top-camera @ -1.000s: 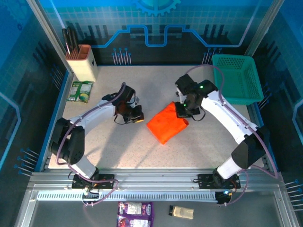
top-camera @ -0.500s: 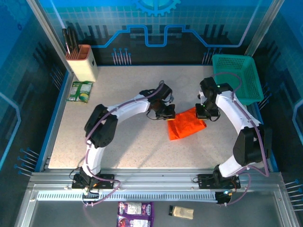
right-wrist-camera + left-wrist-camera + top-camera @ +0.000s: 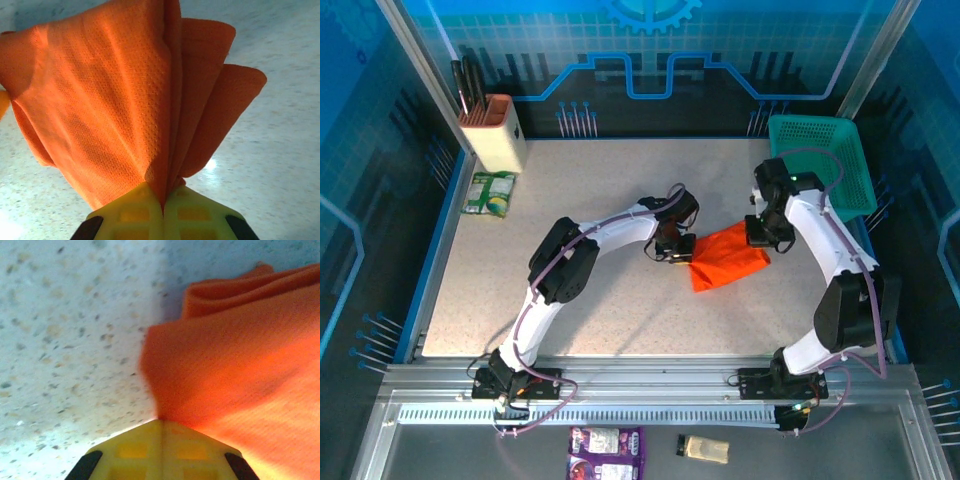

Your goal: Fold the inside-out t-shirt

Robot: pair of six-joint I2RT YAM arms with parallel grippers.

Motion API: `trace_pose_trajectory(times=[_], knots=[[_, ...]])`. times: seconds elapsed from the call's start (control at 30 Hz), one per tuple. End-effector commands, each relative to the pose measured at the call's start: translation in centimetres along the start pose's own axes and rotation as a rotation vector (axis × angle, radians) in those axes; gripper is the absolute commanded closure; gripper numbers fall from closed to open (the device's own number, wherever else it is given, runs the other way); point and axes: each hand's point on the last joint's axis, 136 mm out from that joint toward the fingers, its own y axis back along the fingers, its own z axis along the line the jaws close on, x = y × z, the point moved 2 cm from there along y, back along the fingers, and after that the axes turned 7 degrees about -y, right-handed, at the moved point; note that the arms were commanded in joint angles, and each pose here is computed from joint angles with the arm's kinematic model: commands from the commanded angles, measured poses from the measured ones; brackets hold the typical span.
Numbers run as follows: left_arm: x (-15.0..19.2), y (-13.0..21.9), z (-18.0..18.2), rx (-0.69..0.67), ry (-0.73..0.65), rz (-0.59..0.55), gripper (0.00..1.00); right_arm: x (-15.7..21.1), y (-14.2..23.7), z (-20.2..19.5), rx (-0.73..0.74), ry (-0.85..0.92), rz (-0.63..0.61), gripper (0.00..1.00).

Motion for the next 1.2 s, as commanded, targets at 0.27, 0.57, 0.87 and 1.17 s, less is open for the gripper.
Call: trace_pose_trajectory(times=[0.27, 0.57, 0.87, 1.17], knots=[[-1.9, 7.5, -2.1, 0.11, -0.025, -0.127, 0.93, -3.3, 6.9, -8.0, 0.382, 0.06, -0.176, 1.0], [-0.4, 9.7, 1.7, 0.096, 0.06, -0.128, 0.93, -2.0, 6.2, -4.9, 0.288, 0.046, -0.151, 1.0], [0.8, 13.2, 8.9, 0.051, 0.18, -0.175, 0.93, 3.8, 4.5, 5.8, 0.222, 0.194, -0.033, 1.0], [2.4, 16.5, 15.3, 0.024, 0.27, -0.235, 0.92, 8.9, 1.1, 17.2, 0.14, 0.318, 0.081, 1.0]])
